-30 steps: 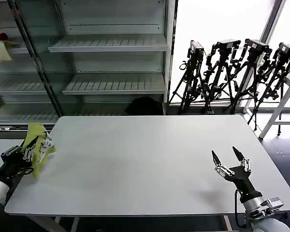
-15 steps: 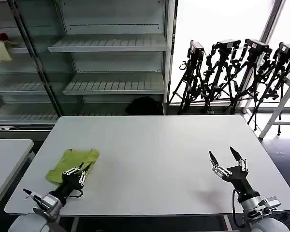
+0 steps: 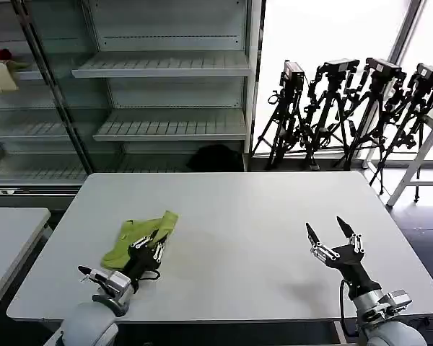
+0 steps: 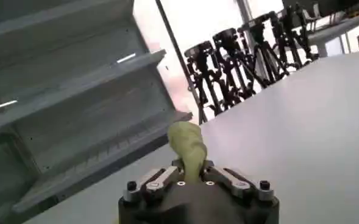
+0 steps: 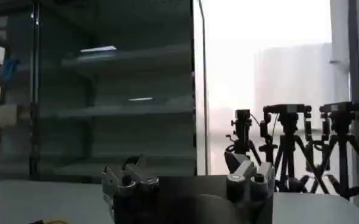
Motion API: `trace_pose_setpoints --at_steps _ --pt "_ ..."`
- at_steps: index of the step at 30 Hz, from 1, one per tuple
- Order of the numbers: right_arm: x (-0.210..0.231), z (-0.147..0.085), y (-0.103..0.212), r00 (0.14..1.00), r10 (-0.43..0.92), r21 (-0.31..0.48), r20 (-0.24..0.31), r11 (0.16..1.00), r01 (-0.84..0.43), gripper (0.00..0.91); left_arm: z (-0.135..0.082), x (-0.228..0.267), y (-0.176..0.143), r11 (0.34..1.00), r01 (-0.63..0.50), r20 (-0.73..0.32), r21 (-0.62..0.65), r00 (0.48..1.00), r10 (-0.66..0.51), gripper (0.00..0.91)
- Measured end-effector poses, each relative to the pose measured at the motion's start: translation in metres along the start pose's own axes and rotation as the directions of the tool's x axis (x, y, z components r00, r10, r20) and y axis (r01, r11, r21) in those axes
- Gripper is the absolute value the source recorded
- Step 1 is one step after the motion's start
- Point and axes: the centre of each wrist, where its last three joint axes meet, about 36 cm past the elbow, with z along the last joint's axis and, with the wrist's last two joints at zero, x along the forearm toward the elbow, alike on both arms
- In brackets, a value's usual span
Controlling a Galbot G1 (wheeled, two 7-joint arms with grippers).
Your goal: Fold and organize the clothes.
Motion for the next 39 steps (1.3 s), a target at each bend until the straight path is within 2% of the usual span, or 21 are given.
trace_pose_setpoints --at_steps 7,12,16,21,26,32,33,34,35,36,37,38,39 --pt "-0.009 -0.003 0.017 1.0 -0.009 -0.013 -0.023 1.0 0.008 0.907 -0.041 -0.008 -0.016 0.998 0.058 0.05 0.004 0.997 -0.058 0.907" --pt "-0.024 -0.008 0.036 0.998 -0.028 -0.04 -0.063 0.999 0.025 0.907 -0.072 0.006 -0.016 0.996 0.092 0.095 0.01 0.991 -0.093 0.907" --pt "-0.041 -0.011 0.055 0.993 -0.055 -0.074 -0.1 0.996 0.048 0.907 -0.087 0.017 -0.009 0.991 0.136 0.113 0.012 0.984 -0.136 0.907" --pt "-0.07 -0.007 0.09 0.976 -0.121 -0.145 -0.181 0.985 0.096 0.907 -0.087 0.031 0.0 0.978 0.206 0.093 0.007 0.974 -0.206 0.907" --pt "-0.097 0.003 0.132 0.931 -0.224 -0.222 -0.289 0.961 0.162 0.907 -0.076 0.05 0.005 0.971 0.238 0.081 0.017 0.968 -0.239 0.907" --pt "-0.116 0.01 0.166 0.872 -0.306 -0.271 -0.381 0.939 0.211 0.907 -0.06 0.065 0.003 0.967 0.25 0.048 0.039 0.967 -0.252 0.907" --pt "-0.118 0.012 0.17 0.864 -0.314 -0.274 -0.392 0.937 0.216 0.867 -0.058 0.066 0.002 0.967 0.252 0.045 0.041 0.966 -0.254 0.907" --pt "-0.12 0.013 0.174 0.857 -0.322 -0.277 -0.403 0.935 0.221 0.746 -0.056 0.067 0.001 0.966 0.253 0.04 0.042 0.966 -0.255 0.907" --pt "-0.123 0.015 0.177 0.85 -0.326 -0.278 -0.413 0.934 0.223 0.746 -0.054 0.068 0.0 0.966 0.254 0.036 0.043 0.966 -0.256 0.907" --pt "-0.124 0.016 0.18 0.845 -0.33 -0.279 -0.421 0.933 0.225 0.524 -0.052 0.069 -0.001 0.966 0.255 0.032 0.044 0.966 -0.257 0.907" --pt "-0.126 0.017 0.183 0.838 -0.336 -0.282 -0.43 0.932 0.228 0.343 -0.05 0.07 -0.001 0.966 0.255 0.027 0.047 0.966 -0.257 0.907" --pt "-0.127 0.019 0.185 0.832 -0.34 -0.284 -0.438 0.931 0.23 0.272 -0.049 0.071 -0.002 0.965 0.257 0.024 0.048 0.966 -0.258 0.907" --pt "-0.128 0.02 0.187 0.828 -0.342 -0.283 -0.445 0.931 0.232 0.262 -0.048 0.071 -0.002 0.965 0.259 0.02 0.047 0.965 -0.26 0.907"
